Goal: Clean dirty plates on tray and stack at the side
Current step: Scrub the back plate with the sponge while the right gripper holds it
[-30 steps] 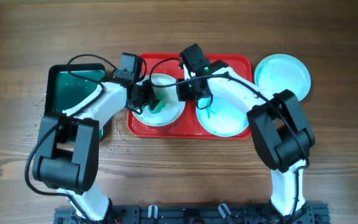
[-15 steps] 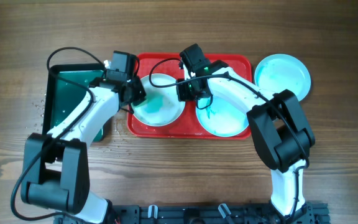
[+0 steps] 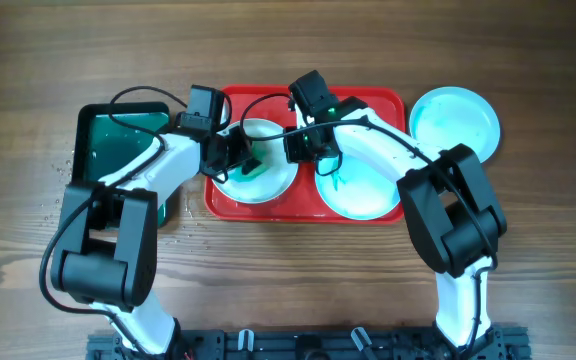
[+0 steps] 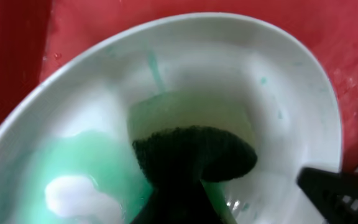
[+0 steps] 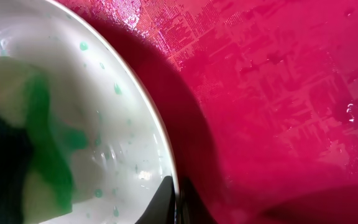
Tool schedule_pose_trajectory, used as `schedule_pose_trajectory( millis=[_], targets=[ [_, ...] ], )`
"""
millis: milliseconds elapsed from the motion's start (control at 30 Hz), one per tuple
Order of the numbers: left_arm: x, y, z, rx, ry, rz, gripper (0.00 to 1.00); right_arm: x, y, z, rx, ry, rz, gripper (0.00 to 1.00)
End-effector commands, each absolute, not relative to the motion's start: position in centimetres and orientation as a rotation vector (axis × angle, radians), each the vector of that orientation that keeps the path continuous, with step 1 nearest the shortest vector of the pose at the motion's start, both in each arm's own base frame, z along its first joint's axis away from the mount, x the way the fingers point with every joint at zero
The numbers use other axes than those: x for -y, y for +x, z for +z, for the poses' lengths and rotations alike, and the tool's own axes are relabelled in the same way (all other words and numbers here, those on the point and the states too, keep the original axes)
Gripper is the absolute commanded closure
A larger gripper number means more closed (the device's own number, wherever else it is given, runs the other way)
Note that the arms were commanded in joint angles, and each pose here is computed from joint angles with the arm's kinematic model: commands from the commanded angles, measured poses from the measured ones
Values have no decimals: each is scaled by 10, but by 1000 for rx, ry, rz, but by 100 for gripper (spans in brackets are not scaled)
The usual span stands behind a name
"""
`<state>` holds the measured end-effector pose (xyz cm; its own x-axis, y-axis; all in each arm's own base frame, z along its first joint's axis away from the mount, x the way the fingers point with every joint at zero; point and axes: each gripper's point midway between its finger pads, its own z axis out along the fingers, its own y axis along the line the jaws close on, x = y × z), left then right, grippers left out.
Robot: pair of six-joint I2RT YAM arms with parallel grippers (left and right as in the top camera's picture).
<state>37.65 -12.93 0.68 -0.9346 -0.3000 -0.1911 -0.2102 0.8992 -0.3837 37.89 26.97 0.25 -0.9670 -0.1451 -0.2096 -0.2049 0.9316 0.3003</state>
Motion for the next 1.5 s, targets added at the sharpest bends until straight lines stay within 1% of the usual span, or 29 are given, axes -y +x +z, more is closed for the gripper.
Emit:
schedule_pose_trajectory(
  millis=[0,100,167,367,467,567,667,733,867,1033,1100,1167,1267,1467],
  targets=[
    [80,366,-8,-2848,-381,-111,96,-256,357,-25,-2998,-267,383,96],
    [46,362,10,-2791,-426,150,96,-255,357,-25,-3000,-267,381,96],
    [32,359,27,-2750,-439,242,96,-256,358,-25,-2994,-268,384,96],
    [36,362,78,-2633,-476,134,96,-260,364,-18,-2965,-275,400,96],
    [41,362,109,-2559,-497,49,96,-264,370,1,-2926,-360,404,96],
    [31,351,152,-2460,-524,3,96,-266,378,35,-2870,-436,394,95],
    [9,332,186,-2370,-620,-21,96,-254,391,75,-2802,-429,271,96],
    [-7,319,200,-2314,-727,-36,96,-245,398,97,-2759,-428,169,96],
    [-41,288,224,-2208,-904,-34,96,-235,407,156,-2607,-471,-39,96],
    [-61,260,236,-2150,-982,-7,96,-235,403,219,-2374,-564,-325,96],
    [-62,256,237,-2146,-989,-4,96,-237,397,246,-2235,-602,-526,96],
    [-62,256,237,-2146,-989,-4,96,-241,391,260,-2145,-641,-654,96],
    [-62,257,235,-2156,-991,1,96,-263,371,300,-1890,-752,-936,95],
    [-62,255,231,-2175,-996,9,96,-300,347,340,-1676,-831,-1082,96]
  ],
)
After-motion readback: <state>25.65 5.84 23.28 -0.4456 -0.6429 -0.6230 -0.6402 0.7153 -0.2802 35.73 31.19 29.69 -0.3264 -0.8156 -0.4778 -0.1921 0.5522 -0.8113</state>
